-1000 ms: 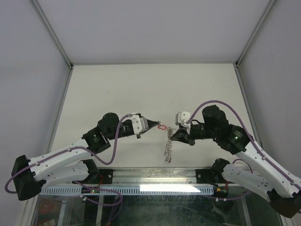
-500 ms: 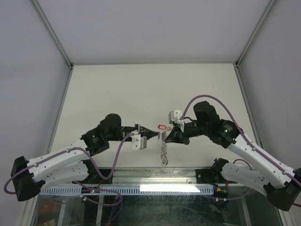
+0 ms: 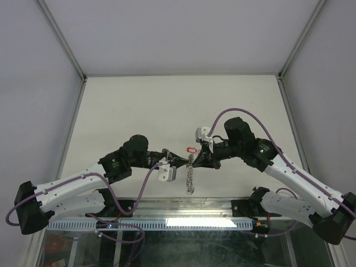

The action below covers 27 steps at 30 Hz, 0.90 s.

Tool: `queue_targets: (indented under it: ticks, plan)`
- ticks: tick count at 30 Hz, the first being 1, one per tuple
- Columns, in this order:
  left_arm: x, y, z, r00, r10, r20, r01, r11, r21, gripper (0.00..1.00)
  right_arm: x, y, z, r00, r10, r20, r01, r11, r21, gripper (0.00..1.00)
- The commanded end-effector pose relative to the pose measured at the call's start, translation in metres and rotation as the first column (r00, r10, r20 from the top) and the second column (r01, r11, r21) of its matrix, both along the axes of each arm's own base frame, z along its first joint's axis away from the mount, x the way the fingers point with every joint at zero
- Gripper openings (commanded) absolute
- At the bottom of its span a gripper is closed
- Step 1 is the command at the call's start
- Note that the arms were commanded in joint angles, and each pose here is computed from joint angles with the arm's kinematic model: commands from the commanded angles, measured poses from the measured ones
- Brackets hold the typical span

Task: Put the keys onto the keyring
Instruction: Insert the key onto the keyring.

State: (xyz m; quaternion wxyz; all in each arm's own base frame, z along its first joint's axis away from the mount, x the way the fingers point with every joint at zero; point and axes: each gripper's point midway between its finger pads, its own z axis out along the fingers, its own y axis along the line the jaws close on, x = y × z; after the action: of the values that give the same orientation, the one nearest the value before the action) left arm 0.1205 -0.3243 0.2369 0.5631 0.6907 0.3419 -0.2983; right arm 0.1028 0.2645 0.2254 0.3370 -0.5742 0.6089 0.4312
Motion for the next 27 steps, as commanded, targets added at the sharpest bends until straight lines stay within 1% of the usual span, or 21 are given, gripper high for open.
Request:
queue_targets:
  ticks: [1, 15, 27]
  plan:
    - [-0.0054, -0.0071, 0.0332, 0.996, -0.046, 0.076, 0.051, 0.996, -0.069, 0.0, 0.0057, 0.0121, 0.0331, 0.999, 0.008, 0.052, -0.013, 0.995, 0.094, 0.0]
    - [-0.0093, -0.01, 0.0318, 0.995, -0.068, 0.073, 0.072, 0.996, -0.053, 0.0, 0.0023, 0.0105, 0.0271, 0.999, 0.024, 0.035, -0.027, 0.997, 0.074, 0.0]
    - [-0.0134, -0.0111, 0.0254, 0.994, -0.086, 0.068, 0.088, 0.996, -0.027, 0.0, 0.0075, 0.0039, 0.0341, 0.996, -0.024, 0.084, 0.018, 0.997, 0.072, 0.0]
